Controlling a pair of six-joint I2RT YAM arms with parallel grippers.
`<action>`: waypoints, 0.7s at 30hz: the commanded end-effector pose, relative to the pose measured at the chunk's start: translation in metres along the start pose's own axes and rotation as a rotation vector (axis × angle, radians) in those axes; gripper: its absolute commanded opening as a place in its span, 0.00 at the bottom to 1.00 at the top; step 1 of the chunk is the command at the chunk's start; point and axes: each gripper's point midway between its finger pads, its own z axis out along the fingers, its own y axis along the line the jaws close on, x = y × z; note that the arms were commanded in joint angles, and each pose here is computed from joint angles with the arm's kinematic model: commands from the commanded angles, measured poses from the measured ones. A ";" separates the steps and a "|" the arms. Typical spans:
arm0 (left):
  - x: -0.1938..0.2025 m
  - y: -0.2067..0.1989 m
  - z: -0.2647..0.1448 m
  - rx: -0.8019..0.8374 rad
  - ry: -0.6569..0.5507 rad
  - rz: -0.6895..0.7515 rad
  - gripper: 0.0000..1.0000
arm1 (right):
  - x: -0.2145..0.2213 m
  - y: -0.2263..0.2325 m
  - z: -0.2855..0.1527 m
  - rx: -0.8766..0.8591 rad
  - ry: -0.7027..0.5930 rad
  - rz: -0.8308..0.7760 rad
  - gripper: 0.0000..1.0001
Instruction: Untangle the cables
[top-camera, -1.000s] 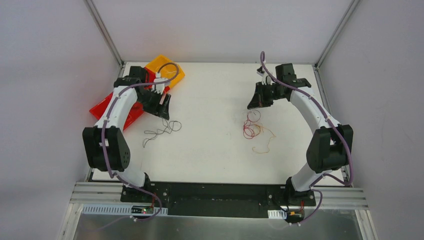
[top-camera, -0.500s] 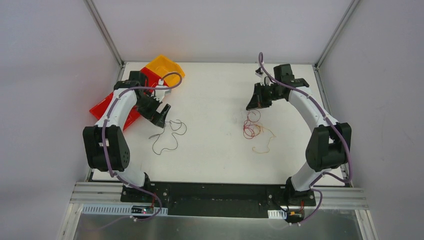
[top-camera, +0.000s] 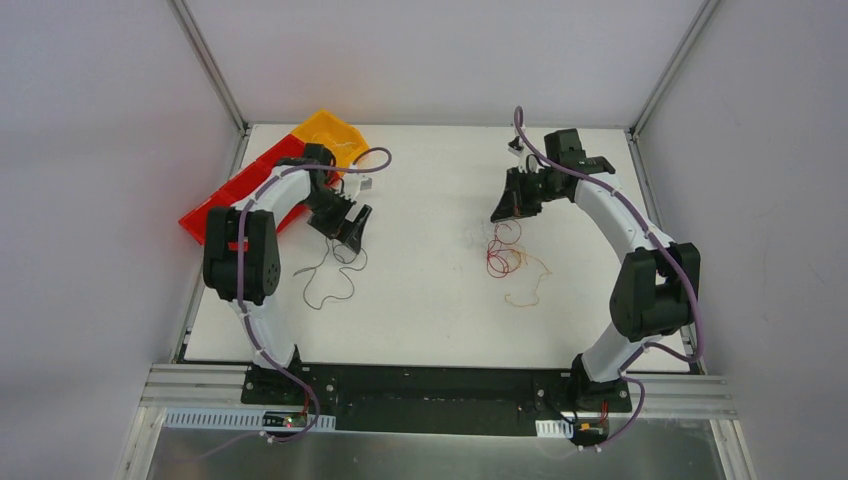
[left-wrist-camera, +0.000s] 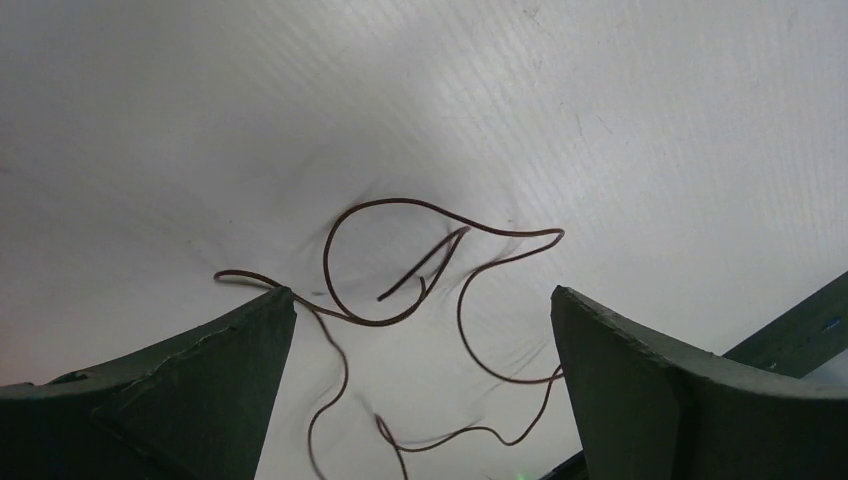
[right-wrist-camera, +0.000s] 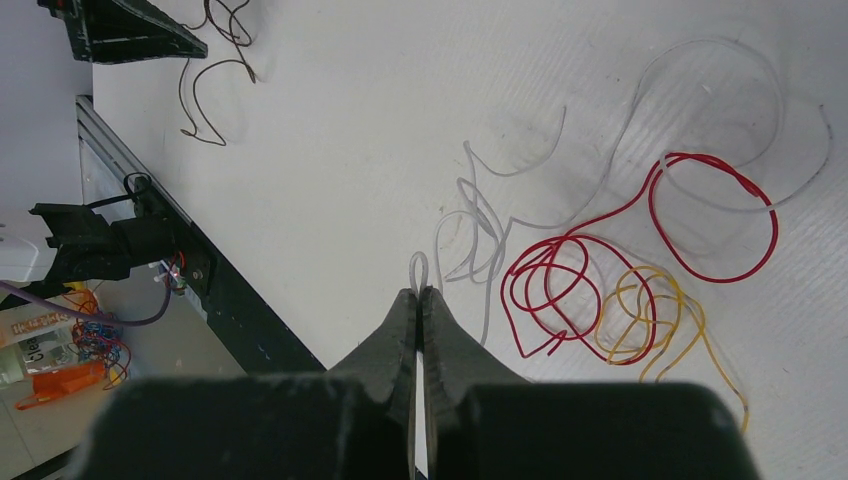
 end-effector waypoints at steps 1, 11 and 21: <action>0.006 -0.007 0.009 0.002 0.041 0.035 0.99 | 0.004 0.004 0.002 -0.015 0.020 0.010 0.00; 0.060 -0.042 0.014 -0.041 0.170 0.073 0.98 | 0.013 0.003 0.000 -0.011 0.035 0.003 0.00; 0.087 -0.038 0.043 -0.318 0.276 0.098 0.73 | 0.014 0.000 0.001 -0.002 0.039 -0.001 0.00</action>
